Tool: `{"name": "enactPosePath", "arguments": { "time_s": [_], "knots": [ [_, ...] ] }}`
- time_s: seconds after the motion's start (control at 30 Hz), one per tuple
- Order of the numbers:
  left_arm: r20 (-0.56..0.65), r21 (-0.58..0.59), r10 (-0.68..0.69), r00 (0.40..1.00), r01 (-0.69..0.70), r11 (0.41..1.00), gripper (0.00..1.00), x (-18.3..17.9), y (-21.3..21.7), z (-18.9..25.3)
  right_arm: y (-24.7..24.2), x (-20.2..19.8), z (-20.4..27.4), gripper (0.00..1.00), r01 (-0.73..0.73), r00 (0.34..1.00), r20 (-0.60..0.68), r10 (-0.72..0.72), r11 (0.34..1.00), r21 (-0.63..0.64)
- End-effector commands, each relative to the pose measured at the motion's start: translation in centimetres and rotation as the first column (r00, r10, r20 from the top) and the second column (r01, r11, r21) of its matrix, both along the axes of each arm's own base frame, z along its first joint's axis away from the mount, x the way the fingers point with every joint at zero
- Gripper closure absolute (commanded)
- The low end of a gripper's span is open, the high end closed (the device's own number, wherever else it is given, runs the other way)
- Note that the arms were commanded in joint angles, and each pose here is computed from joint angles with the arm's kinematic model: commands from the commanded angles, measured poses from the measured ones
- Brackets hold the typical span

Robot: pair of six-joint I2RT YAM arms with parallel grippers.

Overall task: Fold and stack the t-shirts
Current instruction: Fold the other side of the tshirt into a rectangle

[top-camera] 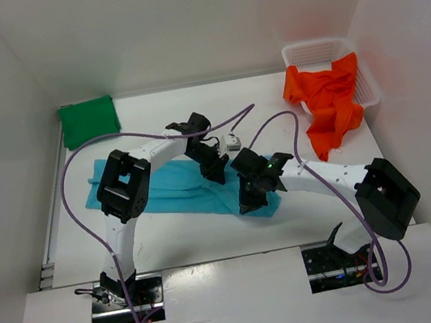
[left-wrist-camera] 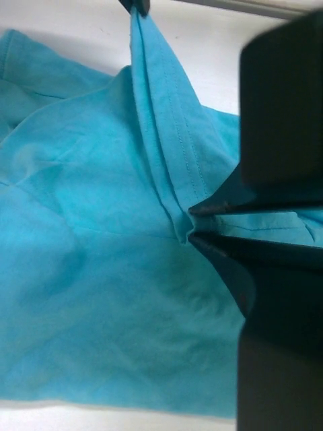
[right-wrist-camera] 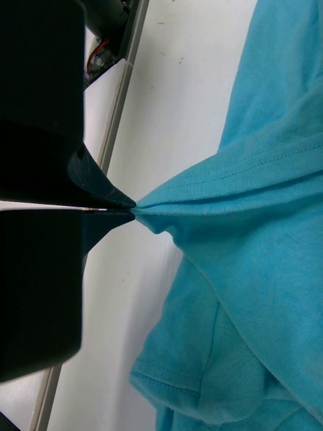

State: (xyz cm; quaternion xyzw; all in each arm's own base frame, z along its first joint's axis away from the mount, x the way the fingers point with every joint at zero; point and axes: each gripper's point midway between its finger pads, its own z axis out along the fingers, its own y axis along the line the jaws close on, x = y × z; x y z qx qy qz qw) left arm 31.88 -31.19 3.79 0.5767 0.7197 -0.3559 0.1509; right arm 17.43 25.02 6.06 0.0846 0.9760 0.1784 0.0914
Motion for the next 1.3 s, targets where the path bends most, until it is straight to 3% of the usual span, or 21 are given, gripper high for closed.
{"name": "enactPosePath", "arguments": {
  "time_s": [0.0, 0.17, 0.47, 0.73, 0.97, 1.27],
  "knots": [
    [-0.031, -0.023, -0.03, 0.999, 0.029, 0.999, 0.78, -0.9, -0.3, -0.1, 0.4, 0.9, 1.2, 1.0, 0.022, 0.999, 0.041, -0.023, 0.999, 0.03],
    [-0.041, -0.054, -0.045, 0.998, 0.043, 0.998, 0.85, -1.2, -0.6, 0.9, 0.2, 0.9, 1.3, 1.0, 0.025, 0.999, 0.047, -0.027, 0.999, 0.024],
    [-0.016, -0.123, 0.005, 1.0, -0.007, 0.992, 0.86, 0.4, 0.4, 5.0, -0.6, 1.7, 1.9, 1.0, 0.06, 0.995, 0.074, -0.061, 0.998, 0.013],
    [-0.045, -0.196, 0.053, 0.998, -0.061, 0.979, 0.88, 0.9, 1.4, 7.7, -3.4, 6.8, 4.2, 1.0, 0.137, 0.975, 0.169, -0.141, 0.99, 0.036],
    [-0.037, -0.217, 0.169, 0.985, -0.173, 0.961, 0.88, 2.7, 2.6, 8.2, -5.9, 13.0, 3.6, 1.0, 0.186, 0.955, 0.24, -0.173, 0.982, -0.031],
    [-0.022, -0.171, 0.28, 0.96, -0.279, 0.945, 0.86, 4.2, 3.0, 6.1, -6.6, 16.1, 0.6, 1.0, 0.176, 0.966, 0.21, -0.147, 0.977, -0.124]
  ]
}}
